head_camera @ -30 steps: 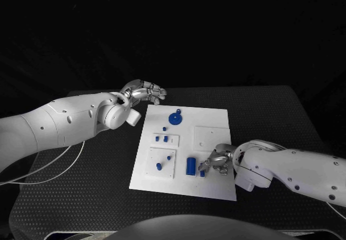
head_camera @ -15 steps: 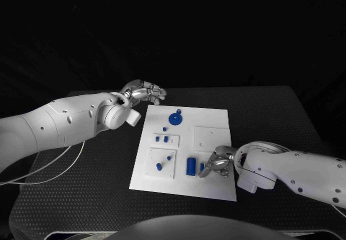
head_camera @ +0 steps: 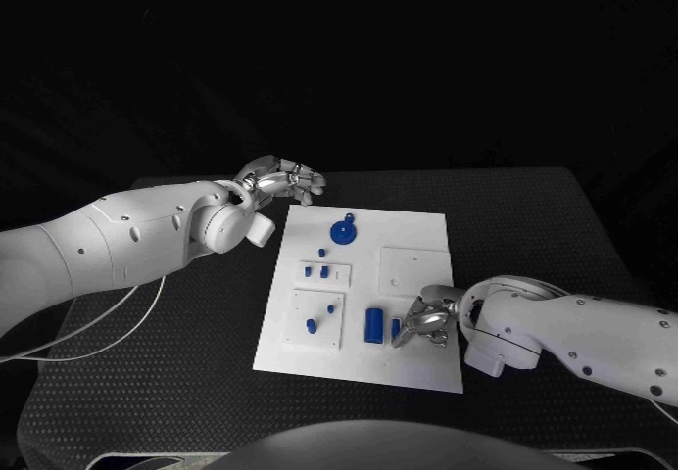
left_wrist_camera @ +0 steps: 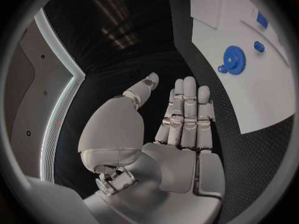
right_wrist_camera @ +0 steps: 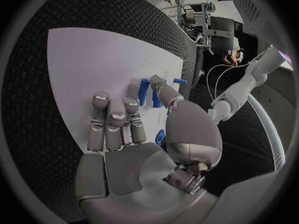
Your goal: Assemble the parts on the task board
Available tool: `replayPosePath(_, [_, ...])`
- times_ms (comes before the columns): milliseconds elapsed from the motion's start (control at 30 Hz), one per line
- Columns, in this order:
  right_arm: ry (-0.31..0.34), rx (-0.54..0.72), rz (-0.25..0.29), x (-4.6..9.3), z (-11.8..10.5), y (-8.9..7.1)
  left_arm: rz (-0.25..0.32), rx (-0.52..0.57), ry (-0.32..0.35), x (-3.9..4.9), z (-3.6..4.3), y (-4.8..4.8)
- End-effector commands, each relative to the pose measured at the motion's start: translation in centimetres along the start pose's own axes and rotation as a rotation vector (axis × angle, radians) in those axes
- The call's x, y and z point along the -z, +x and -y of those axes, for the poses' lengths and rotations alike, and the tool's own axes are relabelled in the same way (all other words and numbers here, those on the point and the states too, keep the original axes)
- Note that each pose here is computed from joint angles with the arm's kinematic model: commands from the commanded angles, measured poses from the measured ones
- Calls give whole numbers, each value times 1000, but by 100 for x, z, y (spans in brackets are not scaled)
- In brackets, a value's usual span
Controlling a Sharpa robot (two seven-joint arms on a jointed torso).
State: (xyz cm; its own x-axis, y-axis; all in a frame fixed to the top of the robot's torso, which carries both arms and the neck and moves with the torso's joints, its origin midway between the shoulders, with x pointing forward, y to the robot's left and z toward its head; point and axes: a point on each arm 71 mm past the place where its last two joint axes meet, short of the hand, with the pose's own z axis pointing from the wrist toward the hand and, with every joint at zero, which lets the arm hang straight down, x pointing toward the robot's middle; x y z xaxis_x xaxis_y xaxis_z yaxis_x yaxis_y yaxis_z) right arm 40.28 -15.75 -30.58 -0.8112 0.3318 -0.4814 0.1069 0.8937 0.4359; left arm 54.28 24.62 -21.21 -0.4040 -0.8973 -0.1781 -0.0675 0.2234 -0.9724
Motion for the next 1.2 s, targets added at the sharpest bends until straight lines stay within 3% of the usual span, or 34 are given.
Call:
replayPosePath(33, [29,23,-27,-36,67,72,-17,1,9,-3,16,23])
replayPosePath(667, [34,21,3,-52,84,60,-14,1,7,3,13,13])
replayPosePath(1000, [38,-7,-21,-38,163,41,-14,0,7,-1,12,14])
replayPosePath(1100, [12,-31,-63,5,208,23,-12,-1,9,-9,14,19])
replayPosePath(1200, [-29,-38,-49,75,189,-67,-11,-1,11,-20,18,28])
